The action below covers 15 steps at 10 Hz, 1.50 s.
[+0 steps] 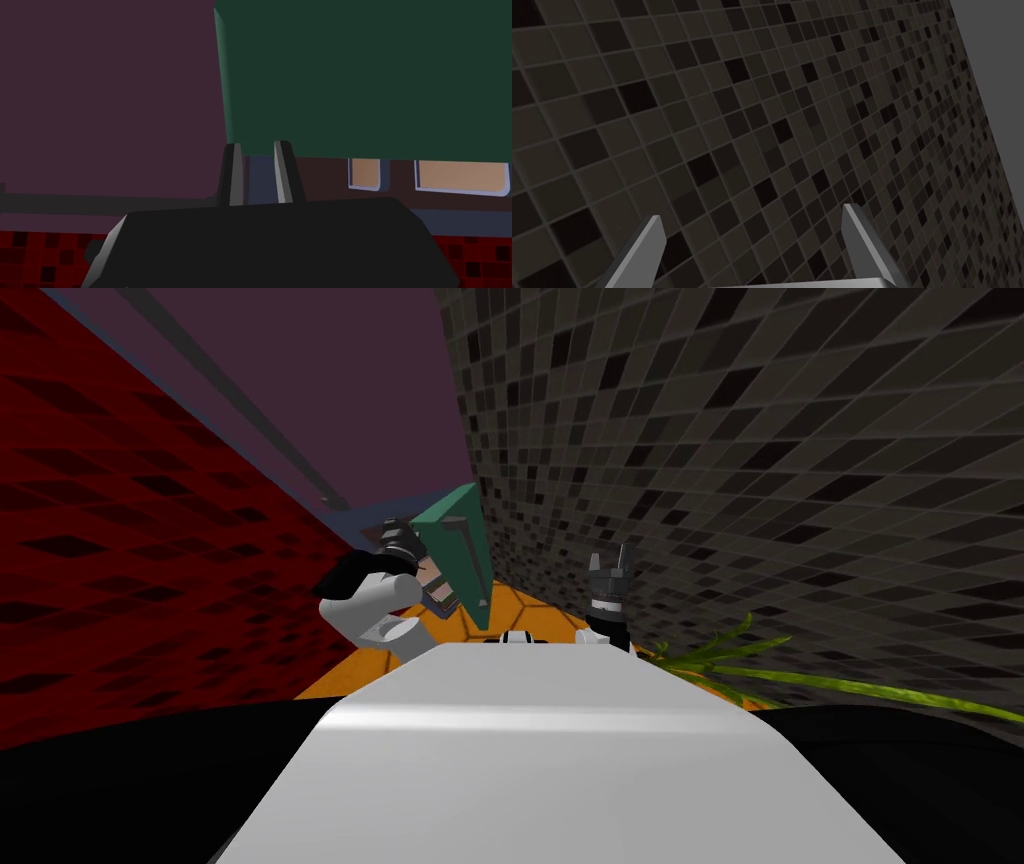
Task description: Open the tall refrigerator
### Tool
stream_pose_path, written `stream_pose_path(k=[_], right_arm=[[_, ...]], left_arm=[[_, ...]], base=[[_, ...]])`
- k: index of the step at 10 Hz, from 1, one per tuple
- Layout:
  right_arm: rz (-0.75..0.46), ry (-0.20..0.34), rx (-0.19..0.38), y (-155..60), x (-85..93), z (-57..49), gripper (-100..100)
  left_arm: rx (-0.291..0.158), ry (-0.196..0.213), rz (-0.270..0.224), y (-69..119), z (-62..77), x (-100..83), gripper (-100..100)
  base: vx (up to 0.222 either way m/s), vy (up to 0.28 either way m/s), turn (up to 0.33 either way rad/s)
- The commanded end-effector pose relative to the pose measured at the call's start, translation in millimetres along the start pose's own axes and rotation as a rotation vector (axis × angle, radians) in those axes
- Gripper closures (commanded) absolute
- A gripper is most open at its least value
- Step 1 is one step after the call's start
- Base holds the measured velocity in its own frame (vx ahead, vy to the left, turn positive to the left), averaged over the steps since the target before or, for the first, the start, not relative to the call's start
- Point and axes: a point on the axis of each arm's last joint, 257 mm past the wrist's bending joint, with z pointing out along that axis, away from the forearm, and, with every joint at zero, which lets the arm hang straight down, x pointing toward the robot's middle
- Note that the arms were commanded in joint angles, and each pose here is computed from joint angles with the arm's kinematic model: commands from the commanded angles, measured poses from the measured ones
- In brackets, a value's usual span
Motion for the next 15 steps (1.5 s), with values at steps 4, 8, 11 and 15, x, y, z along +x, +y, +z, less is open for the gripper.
stream_pose_path(k=[4,8,11,15], right_arm=[[0.0,0.0,0.0,0.0,0.0,0.0,0],[0.0,0.0,0.0,0.0,0.0,0.0,0],[-0.001,0.0,0.0,0.0,-0.1,0.0,0],[-0.001,0.0,0.0,0.0,-0.2,0.0,0]], left_arm=[[0.071,-0.107,0.004,-27.4,-6.7,-35.9,100],[0.088,-0.164,0.007,-33.4,-11.0,-55.2,100],[0.068,-0.175,0.097,-30.5,4.8,-65.3,-100],[0.071,-0.222,0.242,-44.9,25.4,-88.4,-100]], base=[[0.078,-0.321,0.071],[0.08,-0.319,0.053],[0.016,-0.029,-0.006],[-0.024,0.089,-0.019]])
